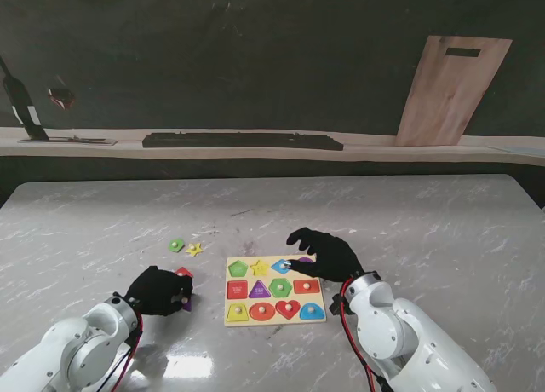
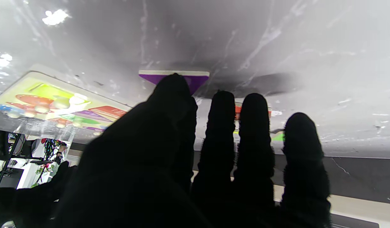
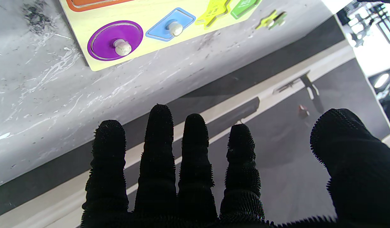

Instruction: Fit puzzle pieces into a puzzle board

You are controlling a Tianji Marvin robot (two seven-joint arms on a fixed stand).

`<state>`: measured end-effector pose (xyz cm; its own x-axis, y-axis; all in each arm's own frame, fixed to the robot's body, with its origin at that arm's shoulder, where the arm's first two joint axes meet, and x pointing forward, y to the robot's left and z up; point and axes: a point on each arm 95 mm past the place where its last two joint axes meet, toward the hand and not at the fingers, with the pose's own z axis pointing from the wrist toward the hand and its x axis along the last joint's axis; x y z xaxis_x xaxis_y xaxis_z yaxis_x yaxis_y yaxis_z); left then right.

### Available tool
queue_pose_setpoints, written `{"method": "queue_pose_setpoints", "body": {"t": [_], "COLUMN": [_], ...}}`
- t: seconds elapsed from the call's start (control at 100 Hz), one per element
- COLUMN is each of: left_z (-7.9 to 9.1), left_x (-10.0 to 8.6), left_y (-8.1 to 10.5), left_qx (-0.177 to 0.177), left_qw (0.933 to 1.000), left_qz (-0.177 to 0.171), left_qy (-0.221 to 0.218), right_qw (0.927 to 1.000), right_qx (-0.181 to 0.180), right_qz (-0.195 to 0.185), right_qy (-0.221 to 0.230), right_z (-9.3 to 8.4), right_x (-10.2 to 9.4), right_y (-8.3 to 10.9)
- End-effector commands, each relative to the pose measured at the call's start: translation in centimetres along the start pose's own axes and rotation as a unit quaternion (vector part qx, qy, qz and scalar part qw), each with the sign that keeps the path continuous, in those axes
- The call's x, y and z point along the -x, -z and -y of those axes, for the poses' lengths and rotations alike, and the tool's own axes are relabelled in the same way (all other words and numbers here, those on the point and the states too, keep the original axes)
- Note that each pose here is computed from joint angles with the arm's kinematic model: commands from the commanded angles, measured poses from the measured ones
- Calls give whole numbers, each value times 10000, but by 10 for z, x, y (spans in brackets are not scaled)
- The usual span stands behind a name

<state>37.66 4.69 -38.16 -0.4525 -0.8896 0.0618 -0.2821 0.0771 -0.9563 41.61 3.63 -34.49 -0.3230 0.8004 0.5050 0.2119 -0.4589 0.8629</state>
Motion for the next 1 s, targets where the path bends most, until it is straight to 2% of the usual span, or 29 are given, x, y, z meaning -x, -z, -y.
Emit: {"method": "queue_pose_setpoints", "body": {"t": [0.0, 0.38, 0.76, 0.99], "left_z": [-3, -6, -10, -11], "left_x": [-2, -5, -5, -4], "left_y": [0, -3, -4, -4], "left_qx": [68, 130, 369, 305], "left_qw": [10000, 9998, 9991, 9993], "left_qz": [7, 84, 145, 162], "left_qy": [8, 113, 117, 106], "right_qw": [10000, 10000, 10000, 10000], "right_qx": [-32, -2, 17, 31], "right_qz": [-2, 6, 15, 26], "right_qy": [7, 20, 29, 41], "right_z": [3, 2, 1, 1], "right_x": [-1, -1, 0, 0], "right_y": [2, 2, 3, 3]}}
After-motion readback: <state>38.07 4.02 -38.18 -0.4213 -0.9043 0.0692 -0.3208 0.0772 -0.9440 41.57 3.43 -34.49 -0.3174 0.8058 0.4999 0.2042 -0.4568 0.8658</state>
